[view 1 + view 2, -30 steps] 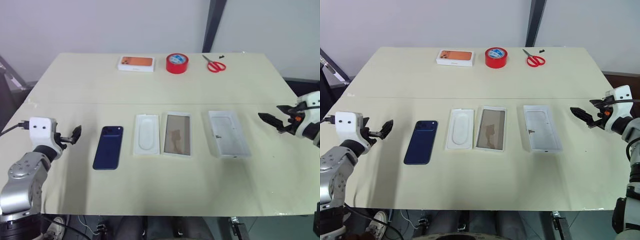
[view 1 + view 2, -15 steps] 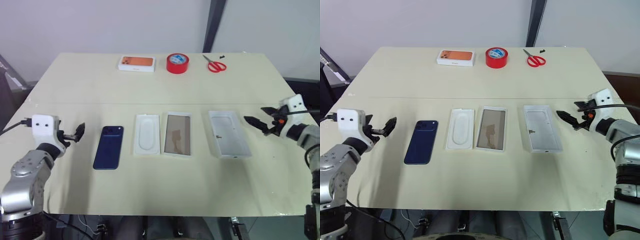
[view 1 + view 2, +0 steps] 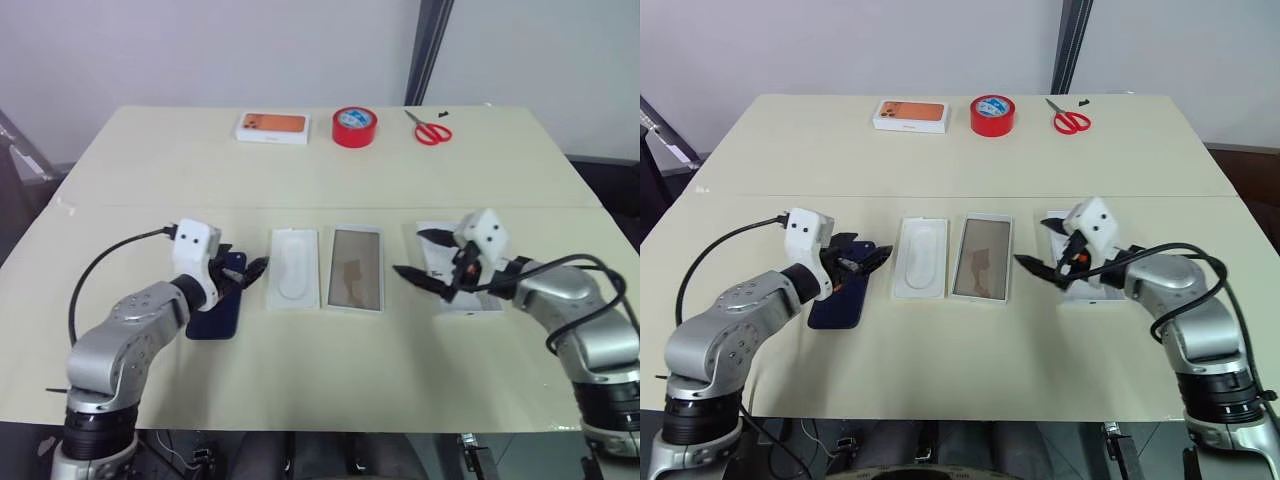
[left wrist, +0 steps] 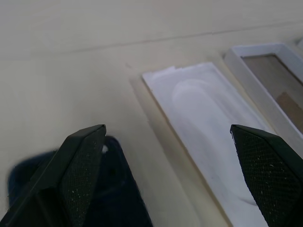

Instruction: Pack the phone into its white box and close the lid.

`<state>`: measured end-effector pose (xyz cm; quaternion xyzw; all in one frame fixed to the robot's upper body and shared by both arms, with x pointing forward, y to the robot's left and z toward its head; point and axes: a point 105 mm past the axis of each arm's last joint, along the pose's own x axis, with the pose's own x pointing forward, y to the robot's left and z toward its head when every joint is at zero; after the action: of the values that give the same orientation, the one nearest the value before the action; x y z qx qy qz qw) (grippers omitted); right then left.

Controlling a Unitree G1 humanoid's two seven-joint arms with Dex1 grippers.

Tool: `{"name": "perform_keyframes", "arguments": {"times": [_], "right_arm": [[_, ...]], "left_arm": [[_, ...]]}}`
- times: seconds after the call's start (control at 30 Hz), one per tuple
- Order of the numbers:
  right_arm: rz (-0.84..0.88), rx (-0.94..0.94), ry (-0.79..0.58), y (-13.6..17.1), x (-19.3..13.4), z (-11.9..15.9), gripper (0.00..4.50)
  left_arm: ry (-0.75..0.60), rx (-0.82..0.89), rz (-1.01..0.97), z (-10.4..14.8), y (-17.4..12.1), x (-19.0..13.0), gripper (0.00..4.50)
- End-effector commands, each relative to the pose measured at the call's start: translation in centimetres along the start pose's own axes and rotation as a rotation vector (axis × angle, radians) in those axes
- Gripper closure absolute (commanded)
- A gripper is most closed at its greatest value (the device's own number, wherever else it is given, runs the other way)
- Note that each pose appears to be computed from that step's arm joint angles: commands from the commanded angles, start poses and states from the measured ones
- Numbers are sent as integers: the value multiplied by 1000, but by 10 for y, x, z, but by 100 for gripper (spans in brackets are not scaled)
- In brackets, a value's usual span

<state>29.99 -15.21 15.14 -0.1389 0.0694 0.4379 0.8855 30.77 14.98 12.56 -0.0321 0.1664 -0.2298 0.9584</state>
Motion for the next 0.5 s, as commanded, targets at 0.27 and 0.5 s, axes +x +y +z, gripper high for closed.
{"name": "perform_keyframes", "arguments": {"times": [0.27,0.5], "right_arm": [[153,-80,-85,31,15,29,0],[133,-99,-72,32,16,24,0]], "left_arm": [[160,-147,-35,-12,-29,10,7],[188,-237,-57,-16,-31,14,93]]}}
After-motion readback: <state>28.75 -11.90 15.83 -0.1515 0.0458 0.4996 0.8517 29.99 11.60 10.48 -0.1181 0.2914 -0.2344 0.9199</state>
